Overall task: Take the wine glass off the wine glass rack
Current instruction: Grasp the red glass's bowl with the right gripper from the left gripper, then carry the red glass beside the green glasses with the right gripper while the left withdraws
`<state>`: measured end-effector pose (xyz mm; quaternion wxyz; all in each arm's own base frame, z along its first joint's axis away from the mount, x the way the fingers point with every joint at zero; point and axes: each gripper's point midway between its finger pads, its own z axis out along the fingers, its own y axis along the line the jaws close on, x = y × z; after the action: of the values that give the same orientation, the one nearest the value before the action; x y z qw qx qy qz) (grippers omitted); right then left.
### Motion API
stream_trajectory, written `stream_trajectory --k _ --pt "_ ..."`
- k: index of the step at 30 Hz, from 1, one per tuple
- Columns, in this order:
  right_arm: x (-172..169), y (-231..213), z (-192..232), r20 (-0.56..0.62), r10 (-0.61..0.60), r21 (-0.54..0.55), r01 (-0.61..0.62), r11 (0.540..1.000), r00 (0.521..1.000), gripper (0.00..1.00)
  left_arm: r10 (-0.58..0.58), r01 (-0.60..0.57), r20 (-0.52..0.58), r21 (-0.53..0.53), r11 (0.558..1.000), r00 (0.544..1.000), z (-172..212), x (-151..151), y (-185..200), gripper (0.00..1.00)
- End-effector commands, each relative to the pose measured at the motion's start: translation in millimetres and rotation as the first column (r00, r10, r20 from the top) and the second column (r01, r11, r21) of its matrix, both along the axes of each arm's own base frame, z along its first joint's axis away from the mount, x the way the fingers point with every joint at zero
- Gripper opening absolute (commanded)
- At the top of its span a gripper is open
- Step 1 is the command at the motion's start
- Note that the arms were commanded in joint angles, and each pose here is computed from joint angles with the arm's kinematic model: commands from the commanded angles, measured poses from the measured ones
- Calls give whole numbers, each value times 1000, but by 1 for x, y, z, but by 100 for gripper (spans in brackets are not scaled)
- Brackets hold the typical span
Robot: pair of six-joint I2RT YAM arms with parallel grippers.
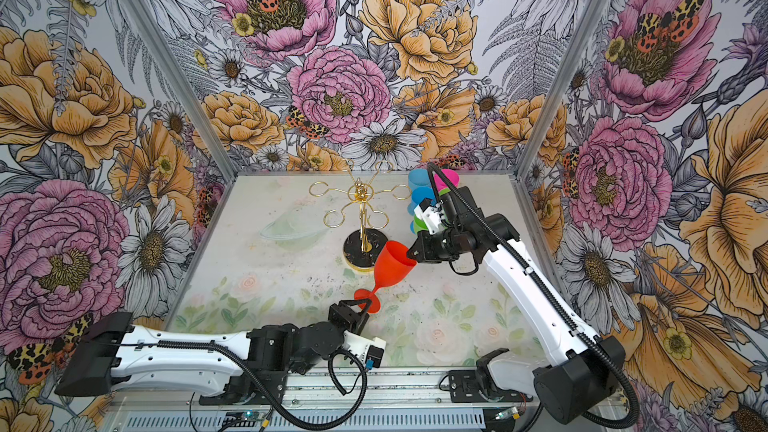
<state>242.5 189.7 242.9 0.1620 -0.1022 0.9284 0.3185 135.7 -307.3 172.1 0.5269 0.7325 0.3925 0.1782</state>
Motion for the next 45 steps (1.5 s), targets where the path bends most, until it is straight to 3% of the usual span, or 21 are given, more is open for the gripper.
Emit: stream_trajectory --k 1,6,8,10,13,19,25,30,35,45 --pt "16 -21 12 142 -56 -111 72 991 988 0 49 -59 -80 -126 990 996 8 -1 0 60" --pt "26 -51 12 251 -112 -240 174 955 961 0 98 -168 -223 -322 932 970 29 1 -2 66" --pt "28 -62 11 283 -127 -284 210 936 951 0 121 -233 -280 -410 882 952 37 6 1 75" --pt "29 -71 8 302 -140 -321 239 916 943 0 129 -290 -342 -477 830 931 41 10 4 92" --pt "30 -86 2 325 -162 -377 285 881 932 0 140 -358 -406 -533 767 903 44 16 10 94" --pt "31 -121 -9 366 -231 -466 392 793 902 0 178 -524 -530 -624 580 829 53 37 37 96" --pt "40 -154 -13 411 -300 -530 493 690 861 0 214 -668 -641 -641 379 737 56 63 73 96" --pt "54 -166 -19 440 -350 -520 552 652 827 0 269 -724 -675 -608 326 687 47 75 93 97" --pt "72 -171 -31 427 -414 -467 588 661 804 0 259 -742 -698 -597 304 668 46 79 100 99" --pt "107 -181 -46 385 -455 -433 592 680 803 0 256 -775 -732 -599 200 631 46 82 138 99"
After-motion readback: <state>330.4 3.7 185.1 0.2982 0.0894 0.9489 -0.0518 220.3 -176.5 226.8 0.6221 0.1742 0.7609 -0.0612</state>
